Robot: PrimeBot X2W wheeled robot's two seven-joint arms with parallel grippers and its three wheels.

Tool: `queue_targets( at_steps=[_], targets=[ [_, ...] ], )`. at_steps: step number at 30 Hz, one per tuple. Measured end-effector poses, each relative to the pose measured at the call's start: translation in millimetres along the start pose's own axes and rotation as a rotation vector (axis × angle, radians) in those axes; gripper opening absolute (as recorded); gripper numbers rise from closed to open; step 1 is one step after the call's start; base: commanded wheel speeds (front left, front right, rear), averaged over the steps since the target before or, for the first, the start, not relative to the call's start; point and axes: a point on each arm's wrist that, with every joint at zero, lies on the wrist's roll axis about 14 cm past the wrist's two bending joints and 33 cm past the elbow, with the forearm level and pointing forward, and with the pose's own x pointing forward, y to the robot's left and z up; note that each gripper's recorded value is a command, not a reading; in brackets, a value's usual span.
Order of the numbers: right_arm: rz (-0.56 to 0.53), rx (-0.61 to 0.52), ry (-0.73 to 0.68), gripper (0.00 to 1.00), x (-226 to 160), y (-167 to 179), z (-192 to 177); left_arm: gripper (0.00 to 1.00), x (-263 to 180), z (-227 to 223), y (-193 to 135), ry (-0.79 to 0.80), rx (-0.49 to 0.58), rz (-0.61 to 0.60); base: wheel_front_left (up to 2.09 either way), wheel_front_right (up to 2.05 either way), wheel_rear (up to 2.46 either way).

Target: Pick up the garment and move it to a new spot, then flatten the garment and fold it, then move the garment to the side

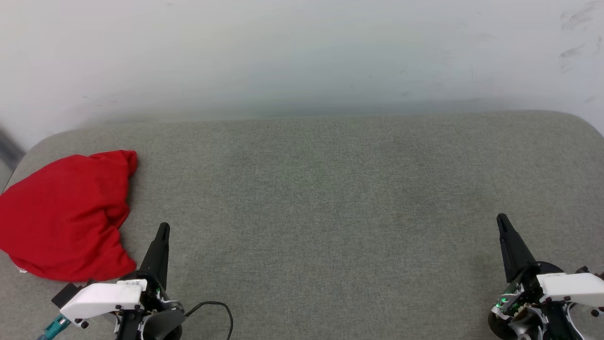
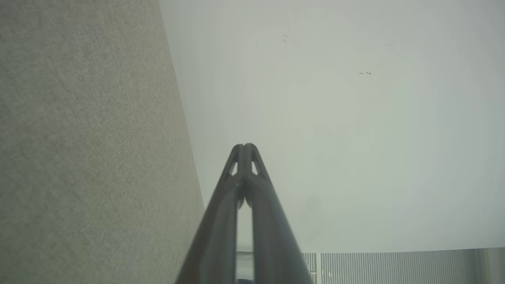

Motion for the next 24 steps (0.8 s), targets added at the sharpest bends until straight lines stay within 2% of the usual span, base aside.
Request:
queue_targets(
  at_steps=[24],
  targets=[
    [0.000, 0.000, 0.001, 0.00, 0.0, 0.0, -0.2, 0.00, 0.0, 0.2, 0.0, -0.001, 0.000, 0.000, 0.00, 0.00, 0.00]
  ],
)
